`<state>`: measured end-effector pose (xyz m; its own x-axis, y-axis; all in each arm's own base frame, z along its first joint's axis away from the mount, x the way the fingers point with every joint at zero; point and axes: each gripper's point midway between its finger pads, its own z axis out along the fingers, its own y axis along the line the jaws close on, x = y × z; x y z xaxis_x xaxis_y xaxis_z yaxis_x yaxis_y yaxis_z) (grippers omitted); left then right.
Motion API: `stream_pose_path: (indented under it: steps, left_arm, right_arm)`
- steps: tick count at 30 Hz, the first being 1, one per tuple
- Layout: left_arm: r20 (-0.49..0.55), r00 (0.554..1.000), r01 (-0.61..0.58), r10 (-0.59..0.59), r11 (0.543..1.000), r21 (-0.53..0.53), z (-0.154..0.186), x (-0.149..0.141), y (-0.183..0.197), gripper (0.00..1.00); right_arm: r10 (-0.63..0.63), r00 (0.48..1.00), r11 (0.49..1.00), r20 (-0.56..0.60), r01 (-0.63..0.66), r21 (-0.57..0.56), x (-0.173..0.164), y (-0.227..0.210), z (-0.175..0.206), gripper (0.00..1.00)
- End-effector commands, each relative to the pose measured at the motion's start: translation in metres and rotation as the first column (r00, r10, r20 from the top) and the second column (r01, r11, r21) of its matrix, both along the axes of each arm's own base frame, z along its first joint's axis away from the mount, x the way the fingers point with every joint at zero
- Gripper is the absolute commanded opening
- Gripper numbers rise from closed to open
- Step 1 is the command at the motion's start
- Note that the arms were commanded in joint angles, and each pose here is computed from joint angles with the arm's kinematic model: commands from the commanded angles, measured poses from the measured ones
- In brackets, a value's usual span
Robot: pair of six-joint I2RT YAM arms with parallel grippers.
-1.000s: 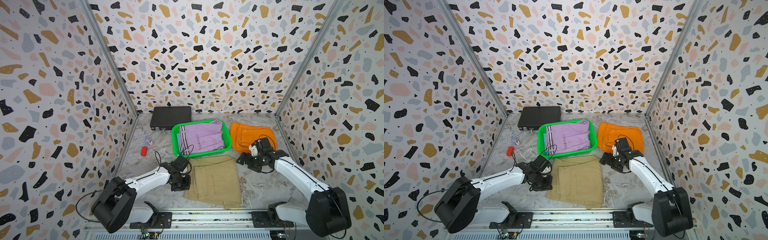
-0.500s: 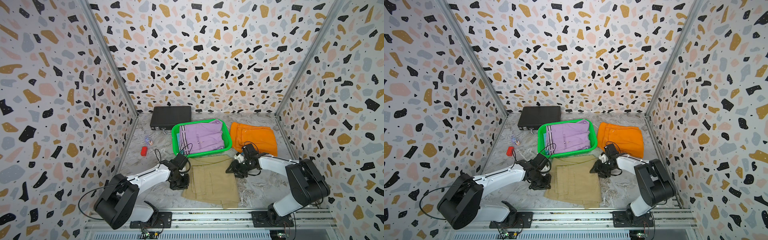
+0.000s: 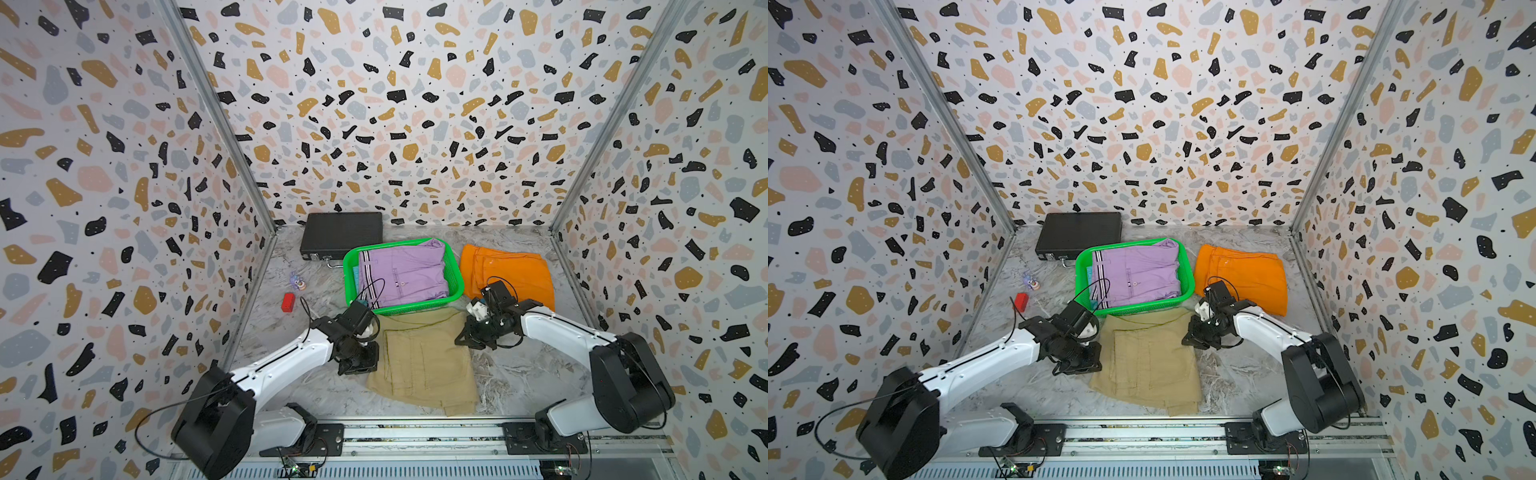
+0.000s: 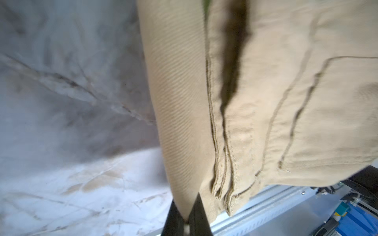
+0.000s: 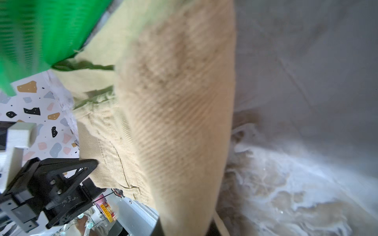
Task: Put the folded long pants in the basket
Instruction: Pick up the long pant at the center of the board, then place the long pant in the basket.
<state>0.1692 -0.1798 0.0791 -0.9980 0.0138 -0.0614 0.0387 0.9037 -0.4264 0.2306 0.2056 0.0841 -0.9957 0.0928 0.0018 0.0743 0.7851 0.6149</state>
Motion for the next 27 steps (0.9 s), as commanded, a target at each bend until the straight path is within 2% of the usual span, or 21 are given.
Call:
stream_pose_path:
  steps: [1, 8, 20, 24, 27]
  left_arm:
    - [0.044, 0.999, 0.012, -0.012, 1.0, -0.02, 0.035, -0.007, 0.004, 0.0]
    - [0.137, 0.99, -0.004, 0.017, 0.996, -0.09, 0.093, -0.014, 0.01, 0.0]
    - [0.336, 0.941, 0.025, 0.036, 0.984, -0.178, 0.203, 0.005, 0.003, 0.0]
    - [0.384, 0.922, 0.012, 0.047, 0.989, -0.148, 0.214, 0.019, 0.006, 0.0]
    - [0.408, 0.913, 0.01, 0.03, 0.995, -0.096, 0.213, 0.037, 0.006, 0.0]
  right_arm:
    - [0.016, 0.998, 0.999, 0.055, -0.014, -0.029, -0.006, -0.01, 0.039, 0.0]
    - [0.039, 0.991, 0.999, 0.125, -0.038, -0.009, -0.015, -0.013, 0.098, 0.0]
    - [0.043, 0.96, 0.993, 0.276, -0.07, 0.091, 0.01, 0.006, 0.201, 0.0]
    - [0.064, 0.949, 0.987, 0.308, -0.106, 0.121, 0.03, 0.02, 0.216, 0.0]
    - [0.082, 0.935, 0.988, 0.344, -0.123, 0.098, 0.057, 0.029, 0.222, 0.0]
